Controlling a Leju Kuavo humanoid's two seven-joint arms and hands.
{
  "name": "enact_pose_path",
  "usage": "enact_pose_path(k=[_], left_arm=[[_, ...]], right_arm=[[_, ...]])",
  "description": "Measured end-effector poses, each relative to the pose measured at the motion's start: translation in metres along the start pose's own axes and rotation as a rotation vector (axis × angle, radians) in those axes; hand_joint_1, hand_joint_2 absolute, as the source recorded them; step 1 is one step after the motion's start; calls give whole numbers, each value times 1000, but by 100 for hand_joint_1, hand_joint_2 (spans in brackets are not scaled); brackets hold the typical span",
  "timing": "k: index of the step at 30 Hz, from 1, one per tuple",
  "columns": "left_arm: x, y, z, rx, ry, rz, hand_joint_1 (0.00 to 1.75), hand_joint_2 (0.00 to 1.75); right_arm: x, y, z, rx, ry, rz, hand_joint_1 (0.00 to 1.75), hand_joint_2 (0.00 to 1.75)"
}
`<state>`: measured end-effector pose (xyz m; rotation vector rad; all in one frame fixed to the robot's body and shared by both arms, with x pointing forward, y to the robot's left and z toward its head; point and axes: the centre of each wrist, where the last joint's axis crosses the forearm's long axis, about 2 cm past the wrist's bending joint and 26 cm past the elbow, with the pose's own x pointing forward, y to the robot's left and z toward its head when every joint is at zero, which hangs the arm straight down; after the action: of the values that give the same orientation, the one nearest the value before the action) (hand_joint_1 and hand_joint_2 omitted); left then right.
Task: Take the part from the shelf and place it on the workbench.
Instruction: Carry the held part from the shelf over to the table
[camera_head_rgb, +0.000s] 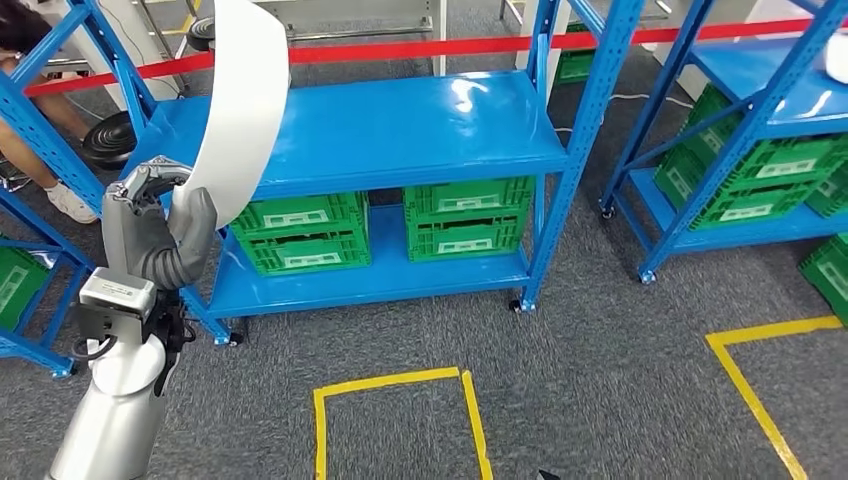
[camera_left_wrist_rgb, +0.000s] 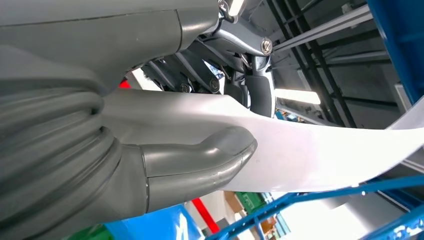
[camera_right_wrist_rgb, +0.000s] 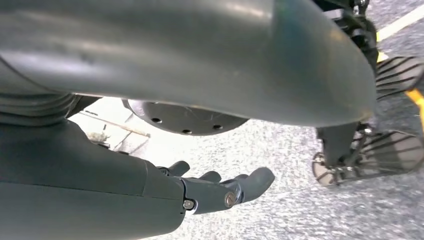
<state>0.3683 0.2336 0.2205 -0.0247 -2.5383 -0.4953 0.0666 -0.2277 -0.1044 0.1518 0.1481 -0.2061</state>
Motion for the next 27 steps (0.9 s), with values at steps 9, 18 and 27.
enact_pose_path(k=[9, 18, 27], left_arm=[[-4, 6, -5, -11, 3, -12, 175, 175], [-7, 9, 6, 9, 38, 13, 175, 175], [-8, 15, 14, 30, 50, -1, 175, 175]], right_arm=[[0, 1, 0, -3, 2, 41, 0, 0], [-1, 4, 0, 56, 15, 175, 0, 0], [0, 2, 0, 36, 16, 234, 0, 0]])
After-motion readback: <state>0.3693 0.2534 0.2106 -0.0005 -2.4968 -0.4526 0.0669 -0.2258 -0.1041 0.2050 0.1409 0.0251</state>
